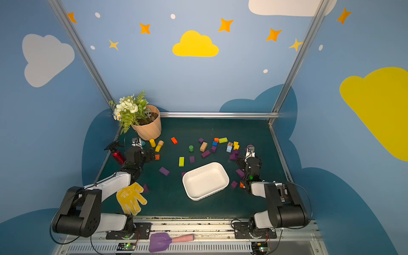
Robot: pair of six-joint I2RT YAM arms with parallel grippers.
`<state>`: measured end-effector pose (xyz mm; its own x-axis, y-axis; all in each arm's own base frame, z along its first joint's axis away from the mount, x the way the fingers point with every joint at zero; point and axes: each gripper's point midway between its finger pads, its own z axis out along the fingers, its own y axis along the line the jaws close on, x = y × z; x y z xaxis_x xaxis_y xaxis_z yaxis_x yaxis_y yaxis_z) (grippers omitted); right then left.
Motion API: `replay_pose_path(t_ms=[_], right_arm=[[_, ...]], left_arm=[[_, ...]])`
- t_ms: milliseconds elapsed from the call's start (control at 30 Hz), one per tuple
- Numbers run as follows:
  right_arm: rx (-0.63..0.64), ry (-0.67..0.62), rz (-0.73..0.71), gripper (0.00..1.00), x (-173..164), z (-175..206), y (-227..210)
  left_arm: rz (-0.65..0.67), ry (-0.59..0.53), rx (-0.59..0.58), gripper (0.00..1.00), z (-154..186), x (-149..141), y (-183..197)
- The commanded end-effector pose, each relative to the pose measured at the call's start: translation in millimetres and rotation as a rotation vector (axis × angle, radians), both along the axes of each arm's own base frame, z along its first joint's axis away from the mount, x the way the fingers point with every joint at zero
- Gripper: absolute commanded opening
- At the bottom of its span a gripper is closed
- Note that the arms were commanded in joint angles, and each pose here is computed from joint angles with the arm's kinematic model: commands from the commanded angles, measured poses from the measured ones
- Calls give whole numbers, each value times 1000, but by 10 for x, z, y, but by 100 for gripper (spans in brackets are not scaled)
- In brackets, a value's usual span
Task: Pick purple bricks into the storage bin
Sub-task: Pick up the building block from the center of the board.
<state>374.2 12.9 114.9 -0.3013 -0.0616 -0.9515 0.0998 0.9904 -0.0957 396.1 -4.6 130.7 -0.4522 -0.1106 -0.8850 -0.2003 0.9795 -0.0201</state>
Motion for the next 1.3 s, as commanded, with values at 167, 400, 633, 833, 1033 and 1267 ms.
replay_pose_path(t_ms=[167, 400, 633, 833, 1033, 1267], right_arm=[[-13, 11, -98, 93, -90, 282, -113], [54, 92, -142, 93, -117, 483, -112], [143, 240, -198, 93, -201, 560, -92], [215, 330, -253, 93, -294, 551, -92], [261, 421, -338, 92, -331, 508, -120], [292, 504, -444, 91, -296, 432, -161]], left_arm=[[11, 170, -21, 100, 327, -123, -81], [-115, 226, -175, 100, 524, -348, -404], [-237, 302, -173, 100, 537, -527, -772], [-356, 335, -108, 100, 520, -652, -1073], [-485, 304, -81, 100, 599, -851, -1376], [-665, 240, -52, 100, 744, -1141, -1736]])
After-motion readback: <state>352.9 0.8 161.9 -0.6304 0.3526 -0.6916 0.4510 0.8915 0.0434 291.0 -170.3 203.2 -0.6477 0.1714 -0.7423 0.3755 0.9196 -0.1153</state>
